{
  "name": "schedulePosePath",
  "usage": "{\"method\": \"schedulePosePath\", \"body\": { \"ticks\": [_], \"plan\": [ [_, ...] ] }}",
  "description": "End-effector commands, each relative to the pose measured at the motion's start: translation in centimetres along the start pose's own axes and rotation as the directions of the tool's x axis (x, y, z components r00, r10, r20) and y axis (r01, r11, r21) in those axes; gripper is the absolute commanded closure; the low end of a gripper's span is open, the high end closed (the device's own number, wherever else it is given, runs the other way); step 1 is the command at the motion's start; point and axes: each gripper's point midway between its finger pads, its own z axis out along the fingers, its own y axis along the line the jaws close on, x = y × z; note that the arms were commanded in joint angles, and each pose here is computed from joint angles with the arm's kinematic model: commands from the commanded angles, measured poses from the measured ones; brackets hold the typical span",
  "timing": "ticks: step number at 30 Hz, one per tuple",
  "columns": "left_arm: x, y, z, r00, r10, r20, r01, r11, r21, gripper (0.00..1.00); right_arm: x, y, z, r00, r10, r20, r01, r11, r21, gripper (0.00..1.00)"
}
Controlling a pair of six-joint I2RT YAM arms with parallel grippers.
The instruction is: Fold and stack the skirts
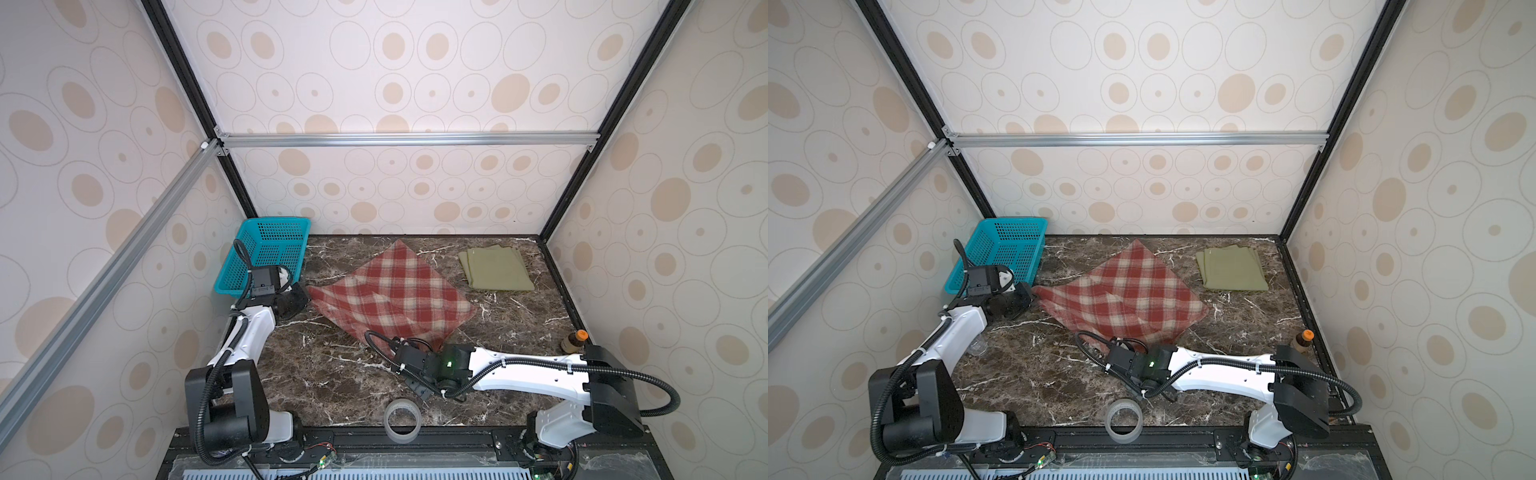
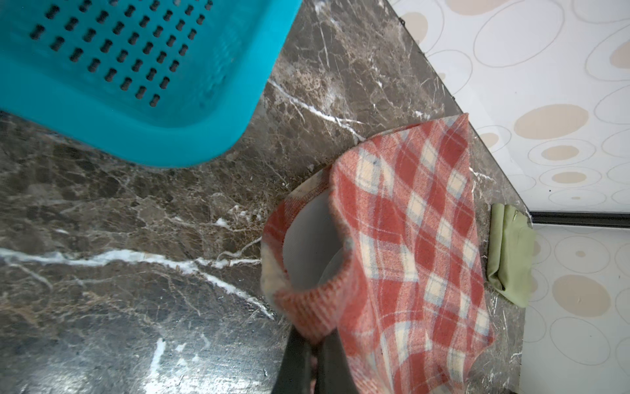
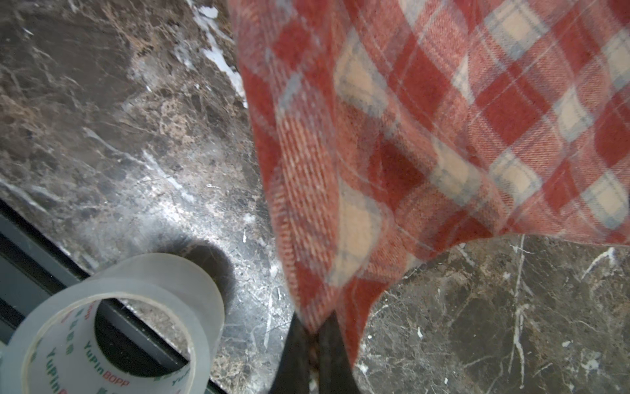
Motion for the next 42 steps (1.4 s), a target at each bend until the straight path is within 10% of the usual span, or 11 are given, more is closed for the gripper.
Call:
{"method": "schedulePosePath", "body": {
  "ticks": [1,42],
  "plan": [
    [-4.1,-0.9,-2.7,0.991,0.014,0.132,-0.016,1.000,0.014,1.00,0.2,0.3,-1.7,1.000,-0.003,-0.004,0.003,1.000,-0.003,1.00],
    [-8.7,-1.7,-13.9,0.930,0.004,0.367,-0.024,0.999,0.048,1.00,-3.2,9.6,-6.6,0.981,-0.133,0.138,0.154,0.977,-0.151,1.00]
  ]
}}
